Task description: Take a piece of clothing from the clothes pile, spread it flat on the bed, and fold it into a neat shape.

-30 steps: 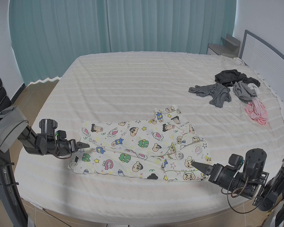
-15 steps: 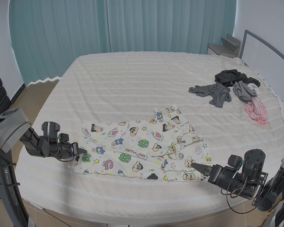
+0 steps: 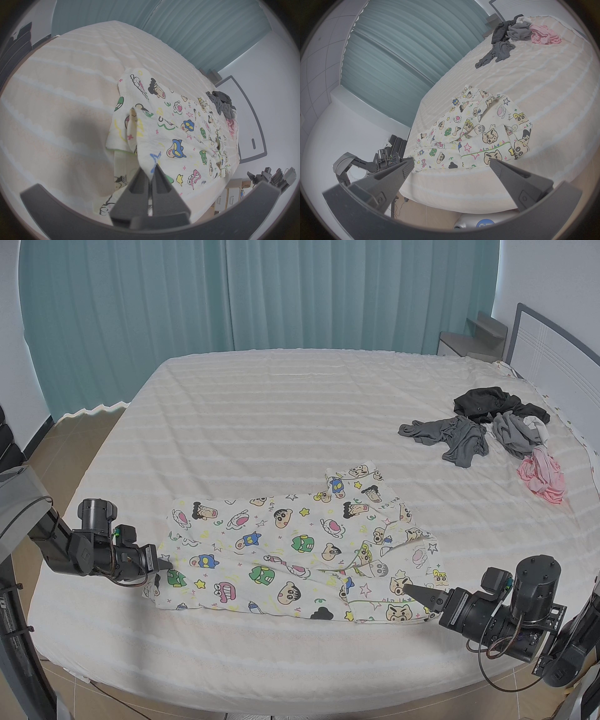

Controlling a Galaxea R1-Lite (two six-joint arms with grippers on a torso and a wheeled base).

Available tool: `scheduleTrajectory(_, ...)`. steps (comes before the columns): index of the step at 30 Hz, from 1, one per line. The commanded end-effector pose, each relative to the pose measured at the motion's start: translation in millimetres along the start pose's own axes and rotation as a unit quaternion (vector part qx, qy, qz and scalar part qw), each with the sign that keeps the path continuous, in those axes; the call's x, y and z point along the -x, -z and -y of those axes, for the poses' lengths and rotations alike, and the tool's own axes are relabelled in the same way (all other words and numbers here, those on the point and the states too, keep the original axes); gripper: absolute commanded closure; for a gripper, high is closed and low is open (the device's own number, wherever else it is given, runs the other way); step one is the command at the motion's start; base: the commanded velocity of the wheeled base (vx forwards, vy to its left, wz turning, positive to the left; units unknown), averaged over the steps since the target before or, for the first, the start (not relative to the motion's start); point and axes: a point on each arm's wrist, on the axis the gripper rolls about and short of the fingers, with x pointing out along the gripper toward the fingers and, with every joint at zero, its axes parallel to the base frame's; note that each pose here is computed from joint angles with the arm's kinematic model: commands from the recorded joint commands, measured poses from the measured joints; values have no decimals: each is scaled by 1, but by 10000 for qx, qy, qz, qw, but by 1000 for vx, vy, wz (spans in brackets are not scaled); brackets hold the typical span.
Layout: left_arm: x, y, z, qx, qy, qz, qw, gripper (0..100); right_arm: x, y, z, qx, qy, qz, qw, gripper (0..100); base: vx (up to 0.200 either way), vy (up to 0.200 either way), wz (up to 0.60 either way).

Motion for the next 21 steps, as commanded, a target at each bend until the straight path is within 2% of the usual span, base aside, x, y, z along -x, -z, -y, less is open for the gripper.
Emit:
scheduleTrajectory(1, 14, 1, 6, -33, -17, 57, 10000, 100, 0, 0, 0, 5, 5, -6, 10000, 0, 0, 0, 0)
scheduleTrajectory(17, 31, 18, 11, 173, -109, -277, 9994, 100, 1, 1, 1, -2, 16, -28, 10000, 0, 0, 0, 0)
scheduleTrajectory(21, 35, 25, 4, 93, -216, -488, 9985, 100, 1, 1, 1, 1, 11, -33, 10000, 0, 0, 0, 0)
